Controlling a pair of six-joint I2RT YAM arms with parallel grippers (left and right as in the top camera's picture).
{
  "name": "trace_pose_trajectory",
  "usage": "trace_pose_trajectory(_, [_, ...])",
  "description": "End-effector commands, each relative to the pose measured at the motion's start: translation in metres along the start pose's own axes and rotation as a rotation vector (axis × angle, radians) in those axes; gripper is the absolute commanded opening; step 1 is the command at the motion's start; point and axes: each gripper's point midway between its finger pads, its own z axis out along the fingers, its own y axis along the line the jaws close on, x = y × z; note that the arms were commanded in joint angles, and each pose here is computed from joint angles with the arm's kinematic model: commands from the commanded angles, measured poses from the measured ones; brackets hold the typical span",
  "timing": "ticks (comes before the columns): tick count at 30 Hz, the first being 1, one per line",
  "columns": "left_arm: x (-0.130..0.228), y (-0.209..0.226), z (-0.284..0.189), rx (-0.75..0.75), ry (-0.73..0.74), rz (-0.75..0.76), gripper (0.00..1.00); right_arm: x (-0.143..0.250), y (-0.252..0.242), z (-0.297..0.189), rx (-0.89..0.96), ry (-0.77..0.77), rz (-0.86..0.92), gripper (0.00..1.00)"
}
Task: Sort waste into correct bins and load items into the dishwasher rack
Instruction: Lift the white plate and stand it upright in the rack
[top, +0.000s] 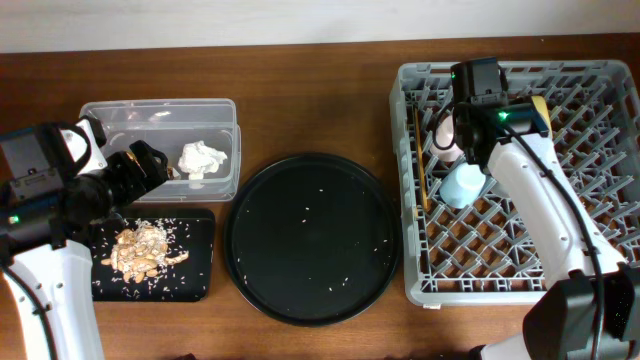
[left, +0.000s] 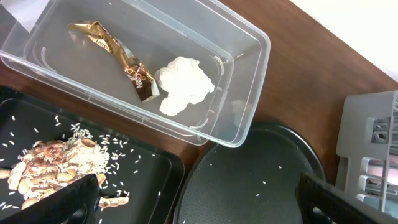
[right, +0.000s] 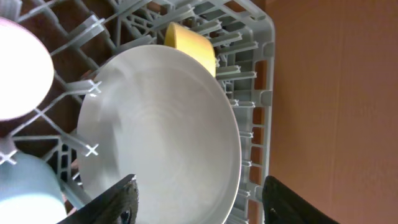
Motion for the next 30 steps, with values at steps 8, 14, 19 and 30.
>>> trace_pose_trajectory(8, [-0.002, -0.001, -0.004, 0.002, -0.014, 0.011, 0.99, -0.047, 0.146, -0.093, -0.668, -0.247, -0.016, 0.79])
trace_pose_trajectory(14, [-0.002, -0.001, -0.004, 0.002, -0.014, 0.011, 0.99, -0.065, 0.164, -0.116, -0.872, -0.222, 0.253, 0.98])
trace_pose_trajectory(19, [-0.002, -0.001, -0.004, 0.002, -0.014, 0.011, 0.99, -0.065, 0.164, -0.117, -0.873, -0.222, 0.253, 0.98])
trace_pose_trajectory(30, [-0.002, -0.001, -0.004, 0.002, -0.014, 0.011, 0.99, -0.065, 0.163, -0.118, -0.873, -0.226, 0.254, 0.98])
